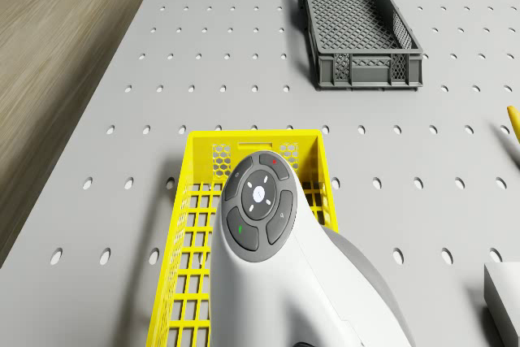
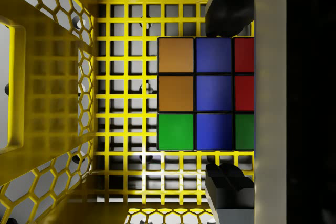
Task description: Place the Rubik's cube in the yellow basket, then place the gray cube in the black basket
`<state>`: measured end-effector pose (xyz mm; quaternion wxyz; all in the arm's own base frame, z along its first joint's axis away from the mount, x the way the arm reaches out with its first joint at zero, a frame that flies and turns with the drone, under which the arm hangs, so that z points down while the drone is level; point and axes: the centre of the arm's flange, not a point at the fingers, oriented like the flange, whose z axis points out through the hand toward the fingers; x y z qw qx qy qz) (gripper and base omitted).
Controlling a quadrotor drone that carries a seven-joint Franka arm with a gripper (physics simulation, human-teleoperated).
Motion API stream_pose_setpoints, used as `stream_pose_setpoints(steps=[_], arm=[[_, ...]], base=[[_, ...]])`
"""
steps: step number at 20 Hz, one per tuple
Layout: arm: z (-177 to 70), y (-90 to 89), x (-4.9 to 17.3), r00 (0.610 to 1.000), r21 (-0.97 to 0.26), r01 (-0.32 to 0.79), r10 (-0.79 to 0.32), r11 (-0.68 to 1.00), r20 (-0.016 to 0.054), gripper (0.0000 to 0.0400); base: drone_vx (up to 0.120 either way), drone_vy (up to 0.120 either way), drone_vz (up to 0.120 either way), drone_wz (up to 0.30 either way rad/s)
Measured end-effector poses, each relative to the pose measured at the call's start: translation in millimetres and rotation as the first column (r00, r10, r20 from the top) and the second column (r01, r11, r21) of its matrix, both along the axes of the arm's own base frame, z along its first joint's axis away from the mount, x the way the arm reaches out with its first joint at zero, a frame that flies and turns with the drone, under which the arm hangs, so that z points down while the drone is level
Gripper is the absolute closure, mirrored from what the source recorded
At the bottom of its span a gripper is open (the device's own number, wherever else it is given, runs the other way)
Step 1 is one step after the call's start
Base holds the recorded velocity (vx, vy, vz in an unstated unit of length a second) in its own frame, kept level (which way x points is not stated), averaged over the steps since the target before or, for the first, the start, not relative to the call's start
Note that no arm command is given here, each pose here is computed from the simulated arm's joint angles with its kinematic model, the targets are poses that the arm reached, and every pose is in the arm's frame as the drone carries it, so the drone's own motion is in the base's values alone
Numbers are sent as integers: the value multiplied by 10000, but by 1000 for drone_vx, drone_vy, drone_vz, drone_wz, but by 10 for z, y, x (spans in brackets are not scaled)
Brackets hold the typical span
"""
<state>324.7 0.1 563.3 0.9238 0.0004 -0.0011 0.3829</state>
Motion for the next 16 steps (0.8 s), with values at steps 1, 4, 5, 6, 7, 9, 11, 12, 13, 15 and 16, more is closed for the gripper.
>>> stream_pose_setpoints(steps=[1, 4, 5, 6, 7, 9, 11, 12, 13, 15, 16], arm=[[-16, 0, 0, 10000, 0, 0, 0, 10000, 0, 25], [-101, 0, 0, 10000, 0, 0, 0, 10000, 0, 12], [-138, 0, 0, 10000, 0, 0, 0, 10000, 0, 9], [-179, 0, 0, 10000, 0, 0, 0, 10000, -1, 7], [-221, 0, 0, 10000, 0, 0, 0, 10000, -1, 6], [-312, 0, 0, 10000, 1, 0, 0, 10000, -1, 3], [-390, 0, 0, 10000, 1, 1, -1, 10000, -2, 2], [-421, 0, 0, 10000, 1, 1, -1, 10000, -2, 2], [-447, 0, 0, 10000, 1, 1, -1, 10000, -2, 1], [-494, 0, 0, 10000, 1, 1, -1, 10000, -2, 1], [-518, 0, 0, 10000, 1, 1, -1, 10000, -2, 1]], base=[[0, 0, 0, 0], [0, 0, 0, 0], [0, 0, 0, 0], [0, 0, 0, 0], [0, 0, 0, 0], [0, 0, 0, 0], [0, 0, 0, 0], [0, 0, 0, 0], [0, 0, 0, 0], [0, 0, 0, 0], [0, 0, 40, 0]])
